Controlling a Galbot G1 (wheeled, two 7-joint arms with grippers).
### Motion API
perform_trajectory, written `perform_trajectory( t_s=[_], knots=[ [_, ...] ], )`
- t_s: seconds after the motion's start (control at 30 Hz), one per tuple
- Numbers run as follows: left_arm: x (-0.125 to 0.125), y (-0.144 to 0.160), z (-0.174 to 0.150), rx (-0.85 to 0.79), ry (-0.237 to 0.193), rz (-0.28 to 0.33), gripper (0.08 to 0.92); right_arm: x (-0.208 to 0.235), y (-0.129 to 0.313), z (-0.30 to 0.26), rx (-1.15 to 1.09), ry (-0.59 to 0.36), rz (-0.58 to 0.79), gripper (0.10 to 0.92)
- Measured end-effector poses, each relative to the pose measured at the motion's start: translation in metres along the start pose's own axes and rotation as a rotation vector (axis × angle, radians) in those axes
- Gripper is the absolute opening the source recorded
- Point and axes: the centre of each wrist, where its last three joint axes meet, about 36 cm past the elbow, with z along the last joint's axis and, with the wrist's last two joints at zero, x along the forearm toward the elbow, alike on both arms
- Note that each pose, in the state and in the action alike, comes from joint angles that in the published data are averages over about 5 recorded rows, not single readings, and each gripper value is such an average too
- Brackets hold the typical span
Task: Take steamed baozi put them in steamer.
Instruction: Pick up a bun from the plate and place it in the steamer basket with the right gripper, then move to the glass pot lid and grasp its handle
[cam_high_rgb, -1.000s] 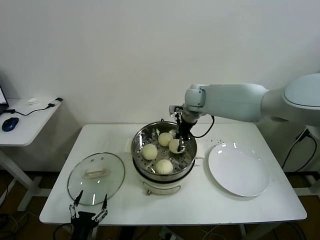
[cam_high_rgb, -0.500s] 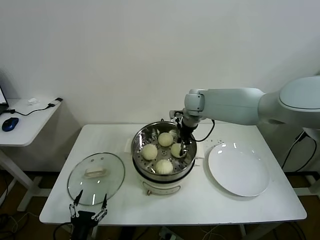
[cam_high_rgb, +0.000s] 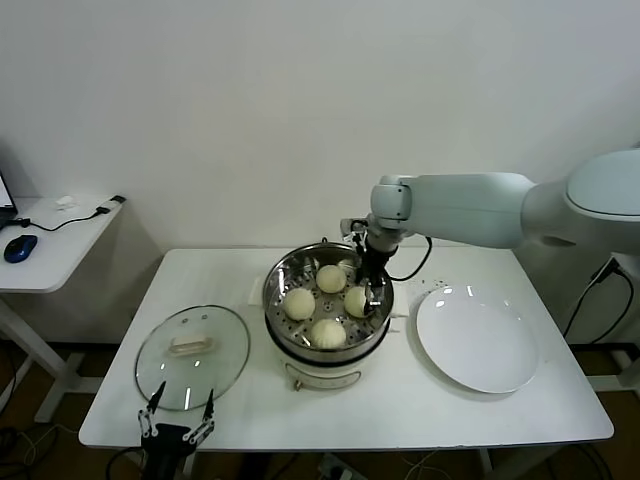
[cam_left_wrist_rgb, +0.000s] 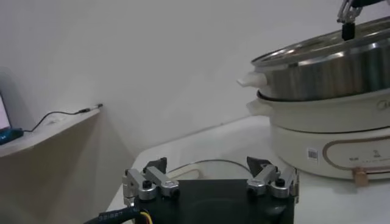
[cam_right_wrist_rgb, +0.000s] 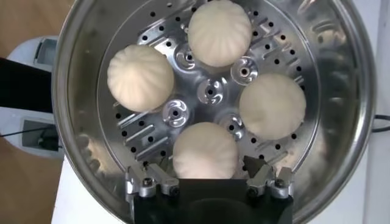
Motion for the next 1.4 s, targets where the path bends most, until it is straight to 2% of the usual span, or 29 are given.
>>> perform_trajectory(
  t_s=[0.17, 0.33, 0.47, 0.6, 0.8, 1.0, 1.17, 1.4],
  knots=[
    [0.0, 0.002, 0.0, -0.004, -0.003, -0.002, 0.823, 0.017, 0.001, 0.007, 0.006, -0.036, 0.031, 0.823],
    [-0.001, 0.006, -0.001, -0.008, -0.008, -0.007, 0.823, 0.043, 0.007, 0.03, 0.01, -0.117, 0.089, 0.823],
    [-0.002, 0.008, -0.002, -0.012, -0.012, -0.011, 0.823, 0.056, 0.02, 0.061, 0.017, -0.224, 0.159, 0.823],
    [-0.003, 0.01, -0.004, -0.019, -0.018, -0.013, 0.823, 0.056, 0.042, 0.099, 0.0, -0.371, 0.254, 0.823],
    [-0.006, 0.015, -0.01, -0.043, -0.03, -0.015, 0.823, 0.025, 0.084, 0.152, -0.084, -0.62, 0.414, 0.823],
    [-0.007, 0.018, -0.017, -0.071, -0.042, -0.023, 0.823, -0.014, 0.125, 0.187, -0.217, -0.82, 0.573, 0.823],
    [-0.007, 0.022, -0.023, -0.108, -0.05, -0.024, 0.823, -0.049, 0.156, 0.199, -0.34, -0.945, 0.674, 0.823],
    [-0.007, 0.031, -0.033, -0.213, -0.064, -0.034, 0.823, -0.091, 0.198, 0.203, -0.505, -1.062, 0.775, 0.823]
  ],
)
